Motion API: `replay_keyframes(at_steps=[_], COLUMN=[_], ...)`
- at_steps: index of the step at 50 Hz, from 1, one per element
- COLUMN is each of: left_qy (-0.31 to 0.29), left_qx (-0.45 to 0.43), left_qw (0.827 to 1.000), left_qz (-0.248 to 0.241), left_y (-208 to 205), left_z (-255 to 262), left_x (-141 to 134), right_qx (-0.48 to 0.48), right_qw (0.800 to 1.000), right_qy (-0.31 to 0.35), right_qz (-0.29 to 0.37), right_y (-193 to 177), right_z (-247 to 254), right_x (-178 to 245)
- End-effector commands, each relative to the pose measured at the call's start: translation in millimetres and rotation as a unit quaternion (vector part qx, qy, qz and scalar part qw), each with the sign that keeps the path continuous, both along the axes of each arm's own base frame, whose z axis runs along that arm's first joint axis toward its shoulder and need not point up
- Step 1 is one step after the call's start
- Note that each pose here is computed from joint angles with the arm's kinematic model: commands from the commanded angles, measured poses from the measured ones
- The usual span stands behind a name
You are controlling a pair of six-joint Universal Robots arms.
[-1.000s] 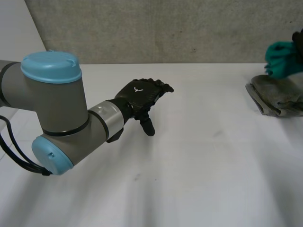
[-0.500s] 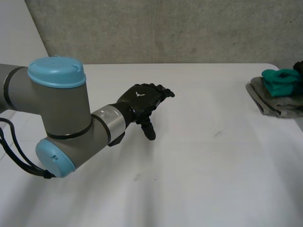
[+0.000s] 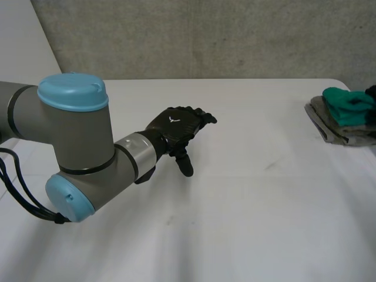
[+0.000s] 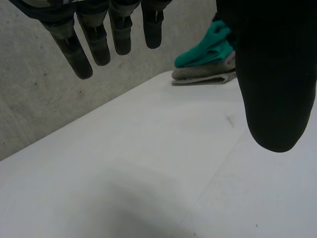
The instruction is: Fold the laundry.
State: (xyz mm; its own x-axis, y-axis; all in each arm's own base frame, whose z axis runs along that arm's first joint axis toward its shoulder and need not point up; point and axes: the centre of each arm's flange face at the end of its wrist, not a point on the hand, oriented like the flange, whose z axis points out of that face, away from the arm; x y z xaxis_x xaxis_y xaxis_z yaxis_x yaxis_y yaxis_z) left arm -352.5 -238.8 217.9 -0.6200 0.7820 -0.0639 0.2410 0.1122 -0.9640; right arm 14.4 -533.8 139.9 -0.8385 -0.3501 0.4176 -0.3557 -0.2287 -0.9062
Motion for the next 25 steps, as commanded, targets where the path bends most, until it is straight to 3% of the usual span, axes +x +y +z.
replay_keyframes(at_steps=[1,10,14,17,19,22,25], left_qy=[-0.001,-0.002,-0.003,0.003,0.007,0.016,0.029], left_qx=[0.001,0.002,0.003,-0.005,-0.011,-0.027,-0.048], left_qw=[1.000,1.000,1.000,1.000,1.000,0.999,0.997], left_qz=[0.000,0.000,0.001,0.004,0.006,0.018,0.050], left_y=[0,2,3,3,4,2,-5], left_z=[0,0,0,7,14,29,46], left_x=[0,2,3,5,7,14,27], right_qx=[0.032,0.064,0.052,0.017,-0.001,-0.053,-0.078], right_qw=[0.999,0.996,0.990,0.971,0.964,0.963,0.974], right_qy=[0.000,0.055,0.111,0.158,0.165,0.148,0.108], right_qz=[0.002,-0.006,-0.070,-0.177,-0.207,-0.218,-0.184], right_y=[11,33,41,46,49,60,78], right_z=[-6,35,77,120,140,183,209], right_x=[-7,-1,-6,-17,-13,33,84])
